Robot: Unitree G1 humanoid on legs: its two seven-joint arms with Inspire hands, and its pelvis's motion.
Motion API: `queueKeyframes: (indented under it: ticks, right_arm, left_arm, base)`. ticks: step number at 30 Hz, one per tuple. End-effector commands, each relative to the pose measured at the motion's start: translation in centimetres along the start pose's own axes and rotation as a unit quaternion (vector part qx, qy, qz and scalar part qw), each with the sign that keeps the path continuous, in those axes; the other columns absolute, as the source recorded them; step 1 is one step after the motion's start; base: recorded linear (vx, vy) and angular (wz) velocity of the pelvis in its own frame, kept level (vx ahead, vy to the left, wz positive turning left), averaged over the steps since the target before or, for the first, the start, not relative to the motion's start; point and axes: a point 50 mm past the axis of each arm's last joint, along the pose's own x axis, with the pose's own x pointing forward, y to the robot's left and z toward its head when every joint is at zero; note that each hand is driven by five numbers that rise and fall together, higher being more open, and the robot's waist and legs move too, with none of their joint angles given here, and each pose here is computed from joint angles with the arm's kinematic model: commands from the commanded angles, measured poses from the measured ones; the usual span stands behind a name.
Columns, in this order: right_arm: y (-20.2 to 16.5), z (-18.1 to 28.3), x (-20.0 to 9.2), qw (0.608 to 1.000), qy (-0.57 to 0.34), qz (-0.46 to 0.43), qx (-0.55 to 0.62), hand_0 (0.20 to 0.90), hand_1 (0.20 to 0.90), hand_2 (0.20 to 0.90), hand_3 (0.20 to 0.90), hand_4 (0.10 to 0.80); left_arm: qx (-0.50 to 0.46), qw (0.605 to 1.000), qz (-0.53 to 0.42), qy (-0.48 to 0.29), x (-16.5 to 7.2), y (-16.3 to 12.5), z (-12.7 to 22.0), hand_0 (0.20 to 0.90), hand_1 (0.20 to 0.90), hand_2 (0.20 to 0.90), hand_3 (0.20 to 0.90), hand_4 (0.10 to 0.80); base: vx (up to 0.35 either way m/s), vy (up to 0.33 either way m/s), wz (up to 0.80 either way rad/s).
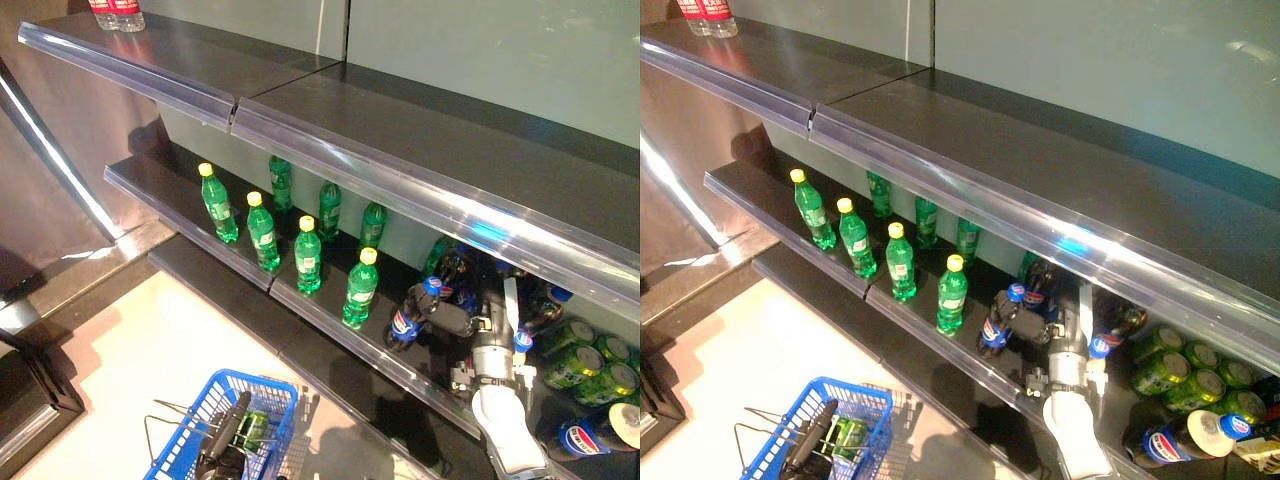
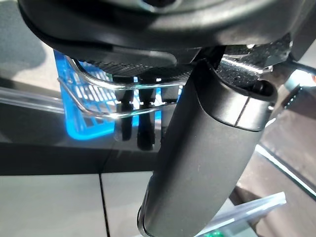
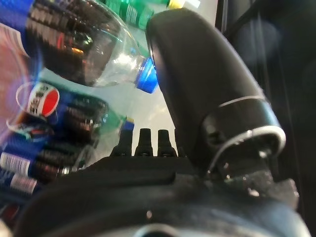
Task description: Pick up the drink and place into the basket.
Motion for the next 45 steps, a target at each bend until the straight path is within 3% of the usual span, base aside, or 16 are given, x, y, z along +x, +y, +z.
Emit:
queueKeyframes:
  ticks: [1, 45]
  right_arm:
    - [-1.2, 2.6, 1.6, 0.996, -0.079, -0.052, 0.009, 0.9, 0.9, 0.9, 0.9, 0.8]
    - [-0.4, -0.2, 0.4, 0.999, 0.01, -0.033, 0.034, 0.9, 0.9, 0.9, 0.9, 0.8]
  left_arm:
    - [0.041, 0.979, -0.162, -0.115, 1.6, -6.0, 4.9, 0.3, 0.3, 0.3, 0.2, 0.1]
    - [0.064, 0.982, -0.155, -0.09, 0.8, -4.3, 4.4, 0.3, 0.3, 0.3, 0.2, 0.1]
  base:
    - [0.058, 0.022, 0.0]
    - [0.02, 0.011, 0.03]
